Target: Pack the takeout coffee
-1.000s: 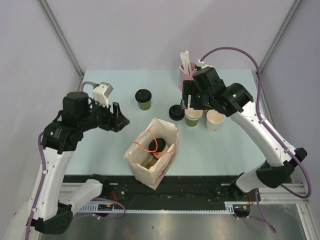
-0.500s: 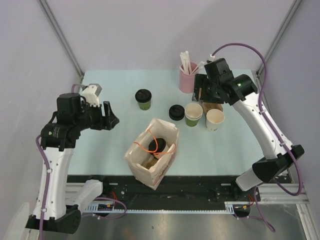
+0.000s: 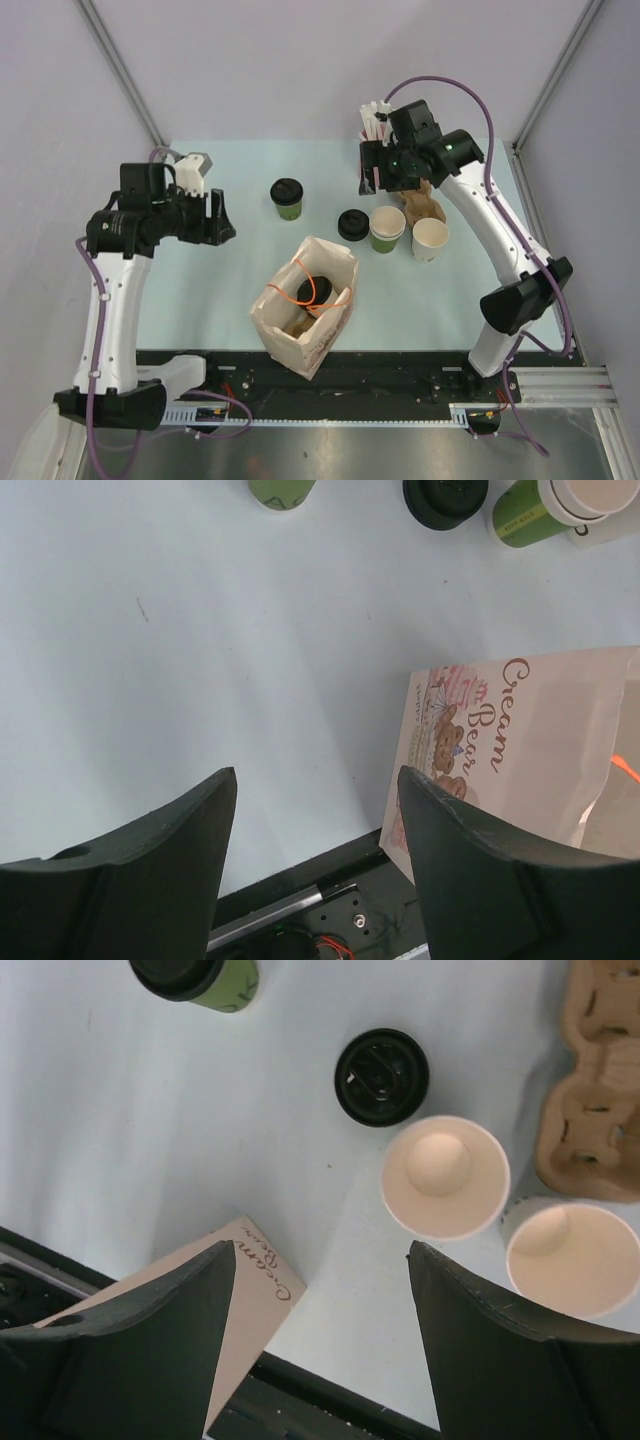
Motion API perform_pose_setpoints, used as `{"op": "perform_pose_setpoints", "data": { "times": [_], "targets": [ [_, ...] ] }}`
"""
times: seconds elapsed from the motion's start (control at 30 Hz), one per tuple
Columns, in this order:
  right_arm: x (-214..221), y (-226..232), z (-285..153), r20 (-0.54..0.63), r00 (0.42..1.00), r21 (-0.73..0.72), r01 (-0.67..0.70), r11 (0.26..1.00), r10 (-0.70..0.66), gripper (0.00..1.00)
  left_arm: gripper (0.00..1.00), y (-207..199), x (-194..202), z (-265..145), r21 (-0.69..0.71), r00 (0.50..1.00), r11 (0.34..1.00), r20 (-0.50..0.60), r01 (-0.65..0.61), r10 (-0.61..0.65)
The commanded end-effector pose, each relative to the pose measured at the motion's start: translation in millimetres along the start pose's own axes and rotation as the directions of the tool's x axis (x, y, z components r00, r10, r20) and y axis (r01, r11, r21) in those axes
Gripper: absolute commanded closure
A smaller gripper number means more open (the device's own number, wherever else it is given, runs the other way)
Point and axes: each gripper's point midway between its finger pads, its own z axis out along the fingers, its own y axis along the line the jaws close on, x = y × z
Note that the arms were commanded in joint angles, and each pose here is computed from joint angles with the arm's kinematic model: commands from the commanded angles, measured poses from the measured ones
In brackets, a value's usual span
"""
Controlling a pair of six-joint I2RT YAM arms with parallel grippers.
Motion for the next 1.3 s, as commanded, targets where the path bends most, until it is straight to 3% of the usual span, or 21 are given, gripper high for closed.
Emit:
{"op": "perform_pose_setpoints", "data": {
  "times": [0.0, 0.17, 0.2, 0.4, 0.53, 0.63, 0.77, 0.87, 1.27],
  "targets": [
    [-30.0, 26.9, 2.3, 0.083, 0.994, -0.128, 0.076, 0.989, -0.066, 0.25, 0.3, -14.5, -14.9, -7.9, 0.064, 0.993, 0.991, 0.012, -0.115, 0.114],
    [-34.6, 34.5, -1.1, 0.086, 0.995, -0.162, 0.068, 0.984, -0.055, 0.25, 0.33, -5.9, -45.9, 14.8, 0.002, 0.988, 0.988, -0.015, -0.156, 0.156],
    [-31.2, 34.6, -1.4, 0.077, 0.995, -0.16, 0.068, 0.985, -0.057, 0.26, 0.34, -1.6, -51.1, 34.6, 0.003, 0.989, 0.99, -0.054, -0.138, 0.138],
    [-6.2, 22.6, -3.8, 0.018, 1.0, -0.066, -0.016, 0.998, 0.018, 0.26, 0.36, 20.1, -109.0, 83.2, -0.129, 0.992, 0.984, -0.052, -0.121, 0.115],
    [16.2, 28.9, -7.2, 0.002, 1.0, -0.051, 0.003, 0.999, -0.003, 0.26, 0.46, 33.1, -124.4, 153.2, -0.147, 0.978, 0.973, -0.135, -0.176, 0.157],
    [34.0, 33.0, -4.4, -0.038, 0.999, -0.044, -0.012, 0.999, 0.011, 0.26, 0.5, 36.6, -142.6, 175.5, -0.141, 0.973, 0.966, -0.119, -0.216, 0.2],
    [47.7, 32.2, -2.2, -0.073, 0.997, -0.034, -0.019, 0.999, 0.016, 0.26, 0.5, 30.1, -144.6, 214.3, -0.046, 0.963, 0.968, -0.125, -0.245, 0.238],
    [55.7, 30.0, 3.3, -0.105, 0.994, -0.025, -0.01, 1.0, 0.007, 0.26, 0.51, 33.7, -139.2, 233.9, -0.054, 0.958, 0.966, -0.151, -0.254, 0.244],
    [64.9, 23.7, 8.9, -0.15, 0.988, -0.013, 0.028, 1.0, -0.03, 0.26, 0.53, 23.7, -115.3, 267.8, -0.015, 0.932, 0.953, -0.215, -0.302, 0.292]
  ]
}}
